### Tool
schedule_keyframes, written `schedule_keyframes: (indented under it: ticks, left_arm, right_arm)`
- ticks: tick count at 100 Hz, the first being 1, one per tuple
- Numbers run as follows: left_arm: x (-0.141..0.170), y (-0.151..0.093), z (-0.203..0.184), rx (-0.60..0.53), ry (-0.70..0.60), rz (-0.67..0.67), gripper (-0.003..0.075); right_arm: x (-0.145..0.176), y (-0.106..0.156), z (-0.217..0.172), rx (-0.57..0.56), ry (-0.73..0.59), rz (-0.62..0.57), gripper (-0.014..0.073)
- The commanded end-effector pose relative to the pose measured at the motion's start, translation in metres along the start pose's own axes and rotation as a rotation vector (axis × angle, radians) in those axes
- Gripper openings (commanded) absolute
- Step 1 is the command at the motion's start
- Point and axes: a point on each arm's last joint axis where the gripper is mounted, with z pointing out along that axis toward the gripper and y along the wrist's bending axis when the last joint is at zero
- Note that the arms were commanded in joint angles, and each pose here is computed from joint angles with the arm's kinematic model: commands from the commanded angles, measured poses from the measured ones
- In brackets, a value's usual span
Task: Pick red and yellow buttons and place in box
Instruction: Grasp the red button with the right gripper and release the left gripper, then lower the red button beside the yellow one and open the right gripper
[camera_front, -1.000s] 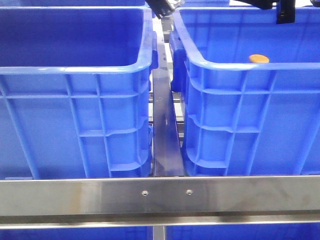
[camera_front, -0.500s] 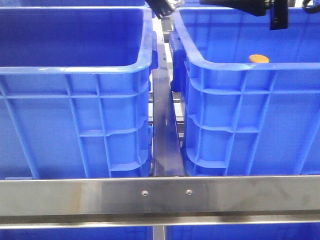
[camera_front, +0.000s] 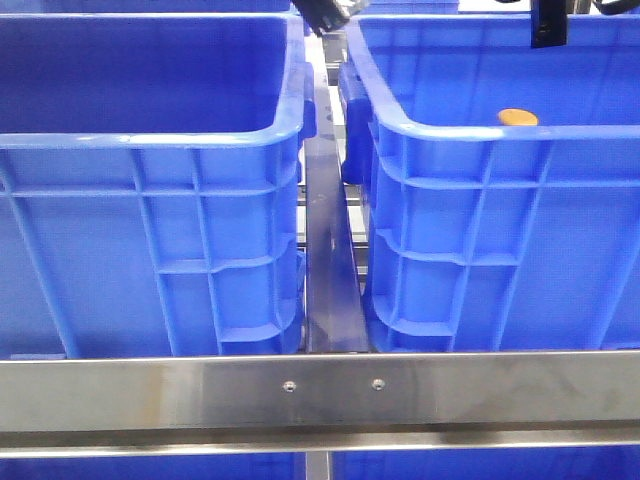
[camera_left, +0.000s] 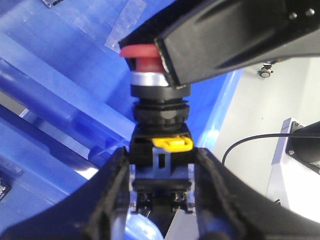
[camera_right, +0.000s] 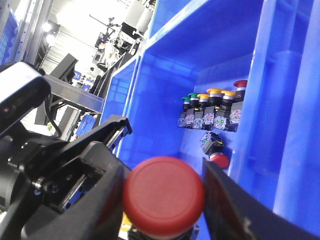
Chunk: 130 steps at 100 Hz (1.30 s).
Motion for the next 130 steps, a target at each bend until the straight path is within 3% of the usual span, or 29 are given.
schedule_keyframes:
  ticks: [1, 8, 15, 21, 27, 34, 61, 75, 103, 120, 130]
  left_arm:
    - [-0.014, -0.016, -0.019, 0.017, -0.111, 0.019, 0.0158]
    - [-0.013, -0.016, -0.019, 0.021, -0.104, 0.035, 0.0212]
    - [-0.013, -0.016, -0.019, 0.023, -0.102, 0.035, 0.0340]
    - [-0.013, -0.016, -0.019, 0.021, -0.104, 0.034, 0.0501]
    - [-0.014, -0.016, -0.019, 0.017, -0.107, 0.035, 0.0598]
    - [-0.014, -0.016, -0.019, 0.016, -0.106, 0.036, 0.0653]
    - [-0.012, -0.017, -0.019, 0.028, -0.090, 0.037, 0.0652]
    - [-0.010, -0.018, -0.019, 0.041, -0.072, 0.037, 0.0652]
    - [-0.010, -0.018, -0.019, 0.044, -0.068, 0.038, 0.0652]
    - [-0.010, -0.018, -0.019, 0.044, -0.068, 0.038, 0.0652]
    - [-0.010, -0.018, -0.019, 0.044, -0.068, 0.038, 0.0652]
  right_arm:
    - [-0.013, 0.024, -0.004, -0.134, -0.089, 0.032, 0.0191]
    - [-0.013, 0.024, -0.004, -0.134, -0.089, 0.032, 0.0191]
    - [-0.013, 0.024, -0.004, -0.134, -0.089, 0.032, 0.0191]
    - [-0.013, 0.024, -0.004, -0.134, -0.089, 0.032, 0.0191]
    - [-0.013, 0.024, -0.004, -0.134, -0.089, 0.032, 0.0191]
    - [-0.014, 0.024, -0.004, -0.131, -0.090, 0.032, 0.0191]
    - [-0.037, 0.011, -0.024, -0.064, -0.199, 0.011, 0.0191]
    - [-0.054, -0.003, -0.045, 0.008, -0.284, -0.074, 0.0191]
    - [-0.075, -0.024, -0.078, 0.218, -0.399, -0.393, 0.0191]
    - [-0.080, -0.036, -0.084, 0.419, -0.397, -0.635, 0.0191]
    - [-0.083, -0.042, -0.088, 0.532, -0.387, -0.720, 0.0191]
